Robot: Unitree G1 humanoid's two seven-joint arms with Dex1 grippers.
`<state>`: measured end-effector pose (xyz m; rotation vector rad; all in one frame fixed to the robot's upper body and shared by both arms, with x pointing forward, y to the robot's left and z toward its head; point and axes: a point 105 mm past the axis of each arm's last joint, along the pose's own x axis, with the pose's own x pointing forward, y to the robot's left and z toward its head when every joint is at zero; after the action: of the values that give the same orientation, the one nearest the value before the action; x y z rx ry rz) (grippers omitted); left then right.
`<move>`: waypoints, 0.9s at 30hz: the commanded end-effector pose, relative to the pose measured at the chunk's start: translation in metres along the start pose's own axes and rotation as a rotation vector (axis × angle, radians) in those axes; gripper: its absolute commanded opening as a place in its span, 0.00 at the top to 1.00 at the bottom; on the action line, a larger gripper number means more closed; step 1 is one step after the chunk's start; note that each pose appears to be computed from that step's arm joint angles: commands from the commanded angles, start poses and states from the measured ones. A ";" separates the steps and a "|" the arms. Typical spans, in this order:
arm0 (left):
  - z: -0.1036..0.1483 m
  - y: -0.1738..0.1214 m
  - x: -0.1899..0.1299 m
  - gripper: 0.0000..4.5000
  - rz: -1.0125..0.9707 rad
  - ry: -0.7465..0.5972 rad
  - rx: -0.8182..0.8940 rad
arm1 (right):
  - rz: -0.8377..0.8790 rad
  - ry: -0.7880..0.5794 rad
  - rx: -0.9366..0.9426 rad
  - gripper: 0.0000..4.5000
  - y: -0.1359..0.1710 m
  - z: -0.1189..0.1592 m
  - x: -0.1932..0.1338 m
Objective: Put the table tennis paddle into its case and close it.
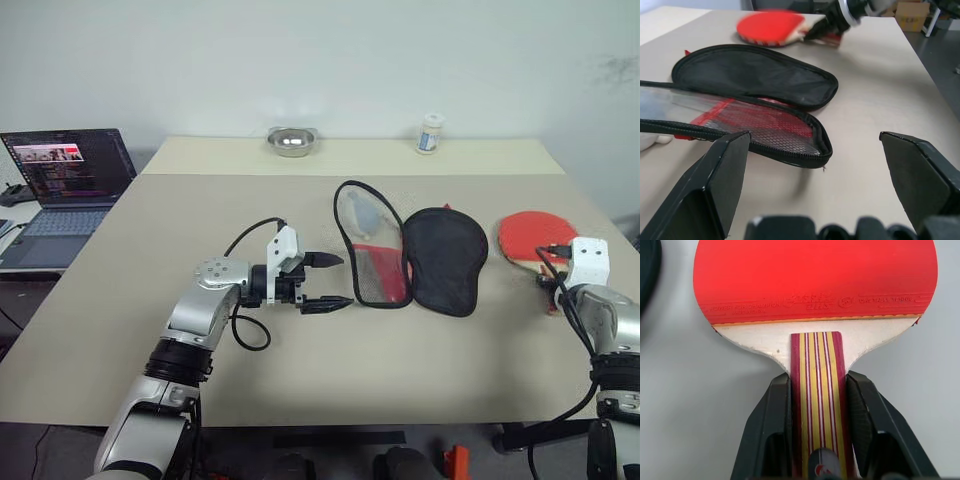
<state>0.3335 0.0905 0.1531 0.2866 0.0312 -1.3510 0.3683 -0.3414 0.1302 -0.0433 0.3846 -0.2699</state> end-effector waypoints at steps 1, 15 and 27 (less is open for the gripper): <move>0.015 0.000 0.002 0.00 -0.001 -0.026 0.042 | 0.023 -0.226 -0.021 0.75 0.008 0.069 -0.027; 0.012 -0.001 0.007 0.00 -0.005 -0.016 0.041 | 0.220 -0.144 0.115 0.75 0.111 0.026 -0.047; 0.018 -0.004 0.010 0.00 -0.009 -0.016 0.046 | 0.274 -0.087 0.168 0.75 0.157 0.008 -0.044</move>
<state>0.3313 0.0820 0.1550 0.2856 0.0368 -1.3544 0.3666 -0.1792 0.1164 0.1654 0.3716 -0.0238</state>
